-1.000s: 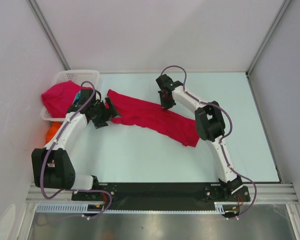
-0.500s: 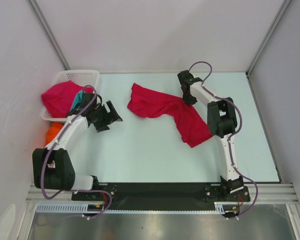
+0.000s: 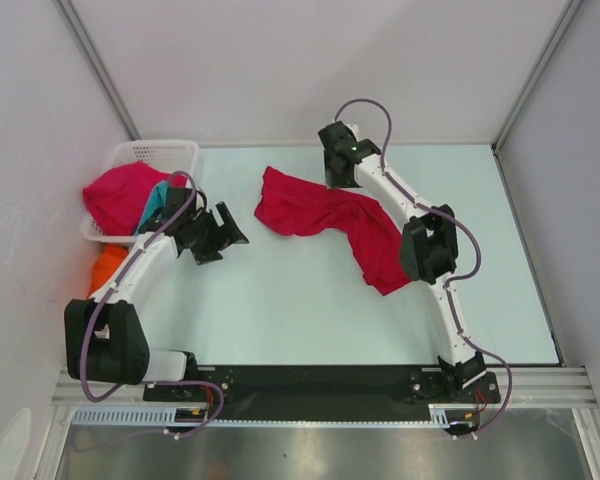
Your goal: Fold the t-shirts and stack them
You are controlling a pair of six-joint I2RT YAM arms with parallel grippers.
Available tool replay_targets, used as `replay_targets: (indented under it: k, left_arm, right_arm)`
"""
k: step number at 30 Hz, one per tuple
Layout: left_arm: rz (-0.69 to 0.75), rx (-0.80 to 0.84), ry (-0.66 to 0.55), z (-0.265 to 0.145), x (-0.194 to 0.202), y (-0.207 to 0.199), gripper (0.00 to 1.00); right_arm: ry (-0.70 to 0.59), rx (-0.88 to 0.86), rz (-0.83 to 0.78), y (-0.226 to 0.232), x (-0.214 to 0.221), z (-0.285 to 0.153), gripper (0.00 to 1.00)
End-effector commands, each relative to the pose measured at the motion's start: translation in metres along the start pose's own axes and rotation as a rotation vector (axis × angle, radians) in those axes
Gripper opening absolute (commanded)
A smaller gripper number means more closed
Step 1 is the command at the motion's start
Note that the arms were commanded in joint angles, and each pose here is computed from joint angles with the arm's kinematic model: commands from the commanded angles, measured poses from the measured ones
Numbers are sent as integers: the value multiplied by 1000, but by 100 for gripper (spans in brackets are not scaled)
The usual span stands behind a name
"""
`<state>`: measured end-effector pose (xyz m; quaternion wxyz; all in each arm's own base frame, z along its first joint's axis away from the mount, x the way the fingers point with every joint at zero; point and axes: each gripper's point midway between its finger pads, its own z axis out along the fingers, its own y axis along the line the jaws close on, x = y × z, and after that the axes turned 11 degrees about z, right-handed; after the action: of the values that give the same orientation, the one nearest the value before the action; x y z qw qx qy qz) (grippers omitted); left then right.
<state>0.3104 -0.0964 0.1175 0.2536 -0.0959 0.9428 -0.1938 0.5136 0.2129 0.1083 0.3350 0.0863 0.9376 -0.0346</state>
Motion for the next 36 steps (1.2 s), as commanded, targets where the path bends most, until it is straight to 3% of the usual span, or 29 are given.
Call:
replay_targets:
  k: [1,7,10,12,13,14,18,27,32,36]
  left_arm:
    - [55,75,-17,-8,7,-18,89]
    - [102,169,0,-5,40,-44,88]
    - [169,269,11,6,61,-78,89]
    - [223,372,-46,12,64,-112,88]
    - [212,385,-24,24,78,-112,97]
    - [221,474,-87,27,69,-133,98]
    - [123,668,-1,51,95,-174,100]
    - [47,726,71,134,142,-240,100]
    - [-18,761,109,150,165,-261,99]
    - [17,714,78,153,168,-268,100]
  right_arm:
    - [39,-226,-42,52,-2,-38,63]
    - [92,-214,-76,58,31,-36,61]
    - [74,-182,-47,42,31,-48,61]
    - [53,-170,-7,30,26,-58,61]
    - [36,-178,16,20,23,-70,61]
    - [17,-176,41,10,17,-78,61]
    - [-53,-175,119,-21,4,-117,61]
    - [-127,-163,156,-74,12,-202,61]
    - [-149,-165,188,-94,18,-234,61]
    - [-166,-128,189,-112,19,-248,61]
